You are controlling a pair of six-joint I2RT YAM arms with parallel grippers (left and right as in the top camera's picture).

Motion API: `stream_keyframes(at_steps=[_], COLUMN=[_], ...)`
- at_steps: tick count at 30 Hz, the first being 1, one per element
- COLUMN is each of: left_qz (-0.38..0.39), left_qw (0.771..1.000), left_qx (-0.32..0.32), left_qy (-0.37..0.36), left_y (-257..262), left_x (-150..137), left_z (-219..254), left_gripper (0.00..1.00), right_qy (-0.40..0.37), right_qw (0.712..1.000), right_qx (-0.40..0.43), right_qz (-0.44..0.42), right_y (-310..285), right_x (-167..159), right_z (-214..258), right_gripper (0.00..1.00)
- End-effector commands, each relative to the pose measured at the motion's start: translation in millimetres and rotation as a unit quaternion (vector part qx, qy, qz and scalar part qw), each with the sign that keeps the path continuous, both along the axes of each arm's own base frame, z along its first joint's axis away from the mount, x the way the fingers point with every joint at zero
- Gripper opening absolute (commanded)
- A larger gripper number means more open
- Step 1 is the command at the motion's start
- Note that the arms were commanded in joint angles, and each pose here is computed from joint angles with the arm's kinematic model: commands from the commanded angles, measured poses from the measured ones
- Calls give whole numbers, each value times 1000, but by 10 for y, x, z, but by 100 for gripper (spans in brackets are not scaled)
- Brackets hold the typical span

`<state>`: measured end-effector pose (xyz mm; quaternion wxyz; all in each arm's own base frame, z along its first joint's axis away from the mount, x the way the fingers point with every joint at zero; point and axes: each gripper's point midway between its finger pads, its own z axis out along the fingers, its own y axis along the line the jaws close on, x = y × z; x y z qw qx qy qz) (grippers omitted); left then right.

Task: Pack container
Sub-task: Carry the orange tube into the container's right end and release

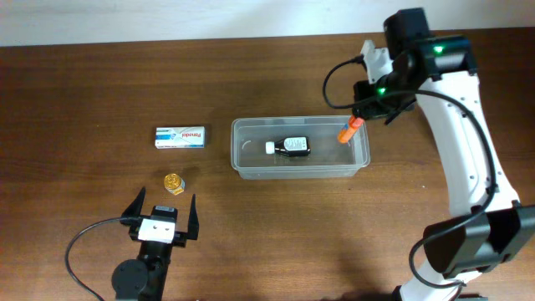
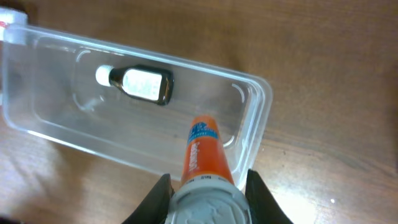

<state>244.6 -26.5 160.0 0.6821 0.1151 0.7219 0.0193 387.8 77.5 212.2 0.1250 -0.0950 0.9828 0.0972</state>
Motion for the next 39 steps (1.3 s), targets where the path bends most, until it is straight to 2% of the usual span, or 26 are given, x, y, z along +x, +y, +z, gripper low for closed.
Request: stream_keyframes(at_steps=[1, 18, 25, 39], left_qz=[-9, -9, -9, -9], left_qw=[1000, 1000, 1000, 1000], left_qx=[7, 7, 7, 7], left_qy=[-1, -1, -1, -1], left_y=[-33, -33, -33, -33], left_x=[-5, -5, -5, -5], left_z=[-14, -14, -14, -14], left_gripper=[100, 99, 99, 99], right_qy=[4, -1, -7, -14], right_qw=[1000, 999, 998, 998], right_qx=[-10, -31, -56, -55], right_qz=[-2, -8, -13, -13], right_y=[-1, -61, -146, -132], right_x=[0, 138, 164, 264], right_z=[-119, -700, -783, -870], right_gripper=[20, 21, 21, 21])
